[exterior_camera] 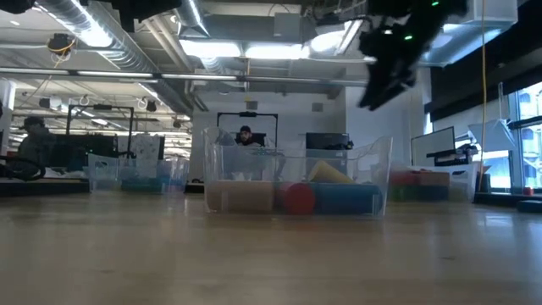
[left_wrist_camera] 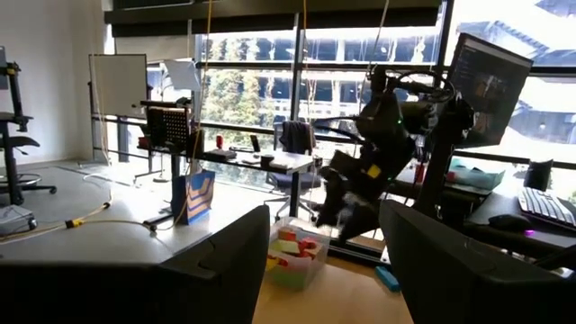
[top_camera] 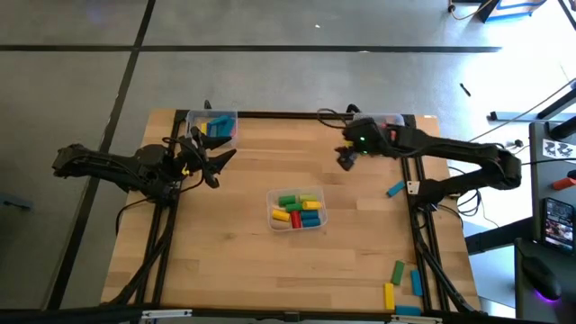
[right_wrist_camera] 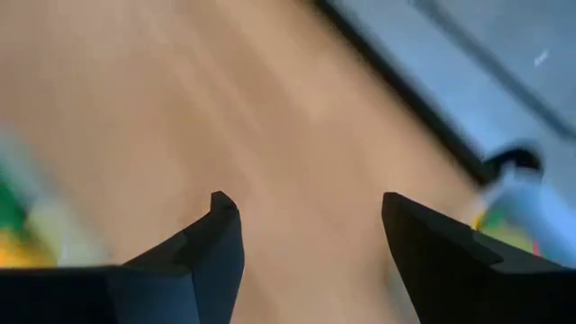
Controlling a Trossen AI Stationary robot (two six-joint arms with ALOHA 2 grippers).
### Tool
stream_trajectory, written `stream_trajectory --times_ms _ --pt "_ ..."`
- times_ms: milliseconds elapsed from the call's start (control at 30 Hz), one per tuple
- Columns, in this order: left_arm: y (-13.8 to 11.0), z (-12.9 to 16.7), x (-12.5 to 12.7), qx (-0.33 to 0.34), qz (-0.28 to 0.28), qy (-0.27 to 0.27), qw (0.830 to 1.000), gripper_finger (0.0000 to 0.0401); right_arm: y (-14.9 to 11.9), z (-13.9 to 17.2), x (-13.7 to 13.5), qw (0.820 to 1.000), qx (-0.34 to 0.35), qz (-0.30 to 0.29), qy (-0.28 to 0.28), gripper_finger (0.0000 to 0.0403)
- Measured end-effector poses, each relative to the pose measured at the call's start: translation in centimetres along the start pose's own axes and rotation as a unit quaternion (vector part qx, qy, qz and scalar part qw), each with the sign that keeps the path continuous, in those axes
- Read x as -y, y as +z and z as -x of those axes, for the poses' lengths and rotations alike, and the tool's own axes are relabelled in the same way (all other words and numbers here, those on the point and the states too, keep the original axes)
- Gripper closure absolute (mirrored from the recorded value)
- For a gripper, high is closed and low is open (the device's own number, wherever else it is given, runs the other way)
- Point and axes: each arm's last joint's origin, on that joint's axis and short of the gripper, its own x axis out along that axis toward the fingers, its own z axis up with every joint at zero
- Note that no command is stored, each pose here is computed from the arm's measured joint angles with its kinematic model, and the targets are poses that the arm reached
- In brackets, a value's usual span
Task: Sort blocks by size
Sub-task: Put the blue rectangular block into the top left transparent bin
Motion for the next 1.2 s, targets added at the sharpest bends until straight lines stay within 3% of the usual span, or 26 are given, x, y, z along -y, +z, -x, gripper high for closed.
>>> stream_trajectory --times_ms 167,300,533,833,1200 --pt "0.0 0.0 0.0 0.000 -0.001 0.000 1.000 0.0191 -2.2 1.8 0.6 0.996 -0.092 0.001 0.021 0.0150" --pt "0.0 0.0 0.0 0.000 -0.007 0.000 1.000 0.0191 -3.4 2.2 0.9 0.986 -0.156 -0.051 0.007 0.0150" --pt "0.0 0.0 0.0 0.000 -0.004 0.000 1.000 0.0191 -4.9 2.1 1.2 0.971 -0.214 -0.106 -0.024 0.0150" --pt "0.0 0.0 0.0 0.001 -0.003 0.000 1.000 0.0191 -8.5 0.1 1.2 0.953 -0.280 -0.111 -0.039 0.0151" --pt "0.1 0.0 0.0 0.005 -0.010 0.001 1.000 0.0191 -9.4 -2.1 1.0 0.948 -0.294 -0.091 -0.082 0.0229"
